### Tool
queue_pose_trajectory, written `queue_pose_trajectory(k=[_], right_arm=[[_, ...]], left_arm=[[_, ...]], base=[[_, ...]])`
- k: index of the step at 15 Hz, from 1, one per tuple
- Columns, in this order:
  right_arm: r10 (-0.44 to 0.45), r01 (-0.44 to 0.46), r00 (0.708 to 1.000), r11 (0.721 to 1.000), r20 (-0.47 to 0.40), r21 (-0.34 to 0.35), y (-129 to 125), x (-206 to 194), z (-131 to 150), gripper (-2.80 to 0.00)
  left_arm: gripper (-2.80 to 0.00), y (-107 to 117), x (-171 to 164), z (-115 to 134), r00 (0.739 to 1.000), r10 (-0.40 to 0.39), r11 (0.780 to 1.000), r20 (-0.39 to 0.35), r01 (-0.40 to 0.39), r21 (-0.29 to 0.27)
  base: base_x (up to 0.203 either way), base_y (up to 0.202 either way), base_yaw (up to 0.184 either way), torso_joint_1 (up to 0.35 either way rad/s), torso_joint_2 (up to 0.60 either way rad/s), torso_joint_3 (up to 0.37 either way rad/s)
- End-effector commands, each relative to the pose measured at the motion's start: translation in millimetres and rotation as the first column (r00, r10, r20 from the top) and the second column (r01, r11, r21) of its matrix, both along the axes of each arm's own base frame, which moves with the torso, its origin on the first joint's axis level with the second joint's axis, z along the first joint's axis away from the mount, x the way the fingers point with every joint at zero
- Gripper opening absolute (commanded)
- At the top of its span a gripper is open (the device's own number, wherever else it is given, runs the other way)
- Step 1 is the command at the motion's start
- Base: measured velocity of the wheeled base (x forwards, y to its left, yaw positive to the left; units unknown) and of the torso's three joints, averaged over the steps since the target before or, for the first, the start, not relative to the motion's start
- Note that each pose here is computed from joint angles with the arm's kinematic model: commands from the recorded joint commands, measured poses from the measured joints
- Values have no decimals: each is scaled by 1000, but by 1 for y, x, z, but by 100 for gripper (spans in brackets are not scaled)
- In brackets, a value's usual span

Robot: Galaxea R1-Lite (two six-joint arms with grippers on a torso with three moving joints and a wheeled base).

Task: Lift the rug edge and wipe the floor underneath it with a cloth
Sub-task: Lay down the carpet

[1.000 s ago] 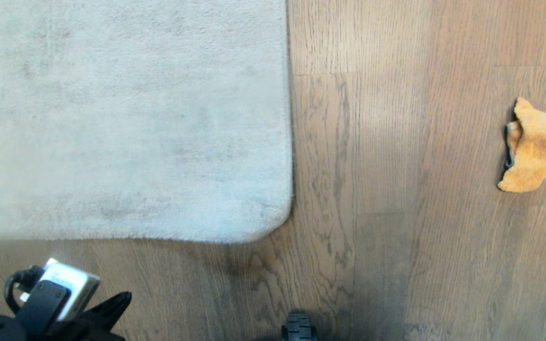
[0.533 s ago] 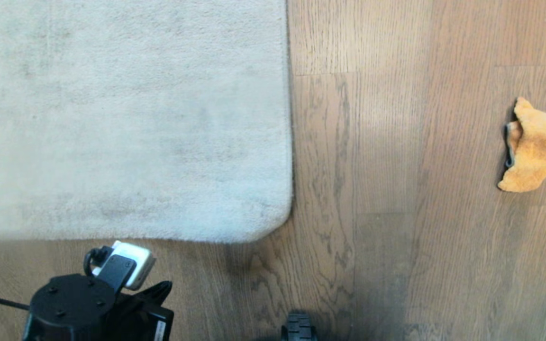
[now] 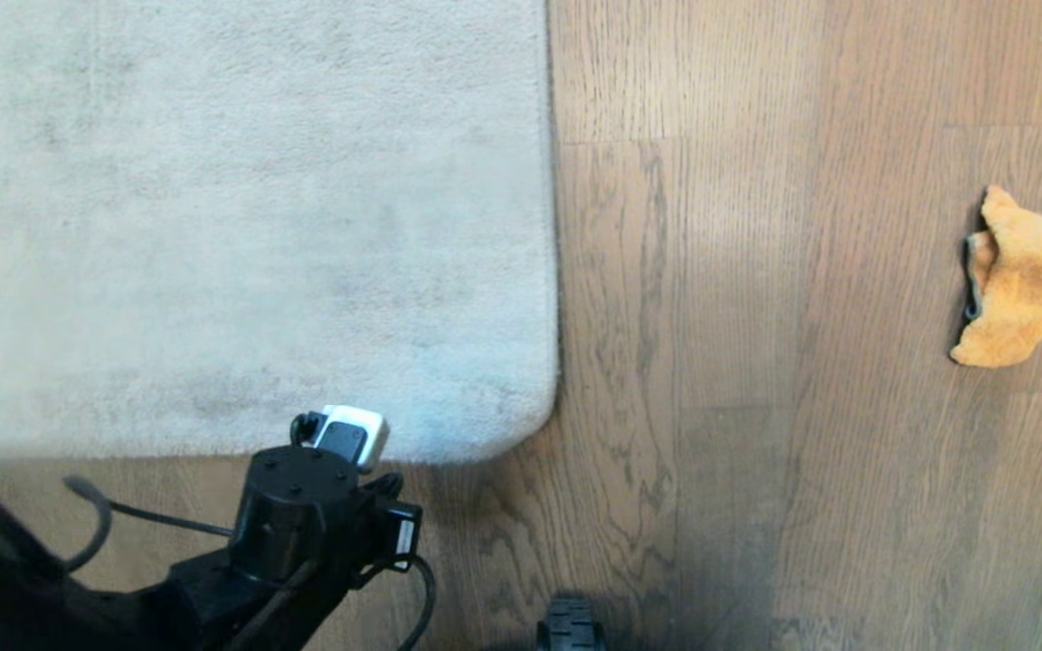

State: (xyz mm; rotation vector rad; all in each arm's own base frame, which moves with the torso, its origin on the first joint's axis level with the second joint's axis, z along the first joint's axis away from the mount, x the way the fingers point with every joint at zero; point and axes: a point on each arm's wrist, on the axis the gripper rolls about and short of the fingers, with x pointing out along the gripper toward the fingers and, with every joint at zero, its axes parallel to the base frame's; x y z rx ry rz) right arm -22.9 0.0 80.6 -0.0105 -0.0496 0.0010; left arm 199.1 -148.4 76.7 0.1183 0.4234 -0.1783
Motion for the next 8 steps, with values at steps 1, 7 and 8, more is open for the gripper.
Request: queue_pose_trajectory(k=[1, 7, 8], right_arm=[[0, 0, 1000, 1000, 0, 0, 0, 0, 0, -280], [0, 0, 1000, 1000, 0, 0, 0, 0, 0, -280], [0, 0, 1000, 1000, 0, 0, 0, 0, 0, -280]], left_arm=[[-280, -12, 25, -15, 999, -34, 999, 9, 34, -25], [-280, -31, 65, -19, 980, -185, 980, 69, 189, -61], [-280, -34, 68, -21, 977, -195, 978, 88, 200, -62]], base=[[0, 0, 0, 0, 0, 0], [0, 0, 0, 0, 0, 0], [0, 0, 0, 0, 0, 0]])
